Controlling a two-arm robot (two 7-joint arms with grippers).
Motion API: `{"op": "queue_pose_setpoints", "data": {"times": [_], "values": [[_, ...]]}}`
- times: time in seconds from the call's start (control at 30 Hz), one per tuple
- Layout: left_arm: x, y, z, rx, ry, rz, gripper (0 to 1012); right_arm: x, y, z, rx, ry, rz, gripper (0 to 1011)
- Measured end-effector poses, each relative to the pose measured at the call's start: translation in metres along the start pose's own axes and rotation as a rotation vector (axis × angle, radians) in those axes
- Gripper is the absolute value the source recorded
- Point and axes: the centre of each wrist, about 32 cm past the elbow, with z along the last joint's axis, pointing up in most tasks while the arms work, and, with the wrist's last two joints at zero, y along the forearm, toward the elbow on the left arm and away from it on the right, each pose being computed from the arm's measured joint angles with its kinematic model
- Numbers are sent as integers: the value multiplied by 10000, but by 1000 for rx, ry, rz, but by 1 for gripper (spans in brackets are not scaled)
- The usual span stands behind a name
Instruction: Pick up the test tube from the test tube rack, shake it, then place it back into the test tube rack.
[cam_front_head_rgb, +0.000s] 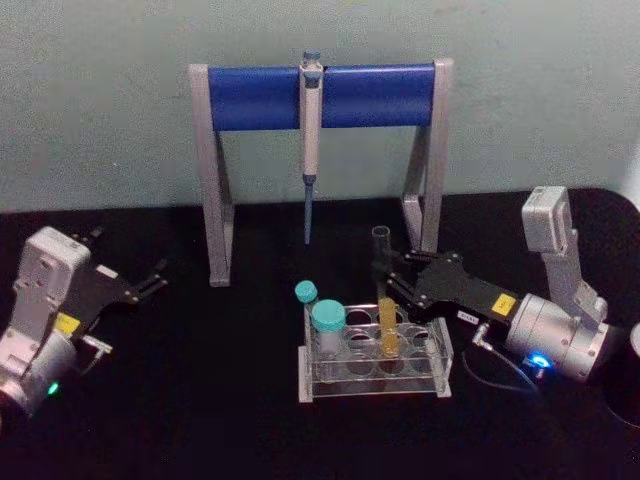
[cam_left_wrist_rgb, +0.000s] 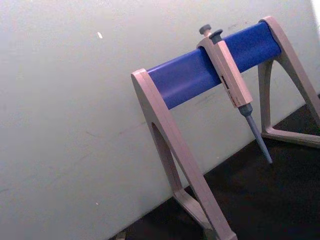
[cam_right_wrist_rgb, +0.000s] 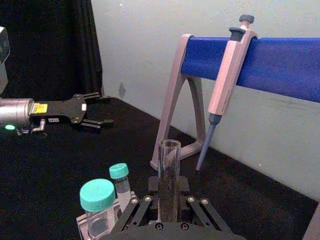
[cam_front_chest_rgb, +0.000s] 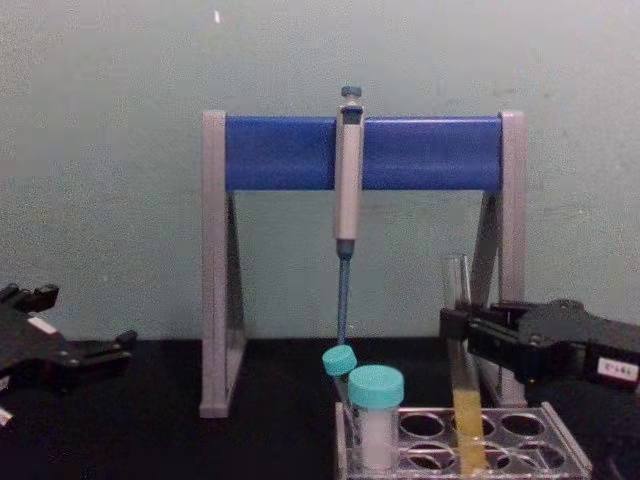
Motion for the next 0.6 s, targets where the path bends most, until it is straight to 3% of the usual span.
{"op": "queue_pose_setpoints", "data": {"times": [0.6], "values": [[0,0,0,0,0,0,1001,0,-1,2,2,0,0,229]]}}
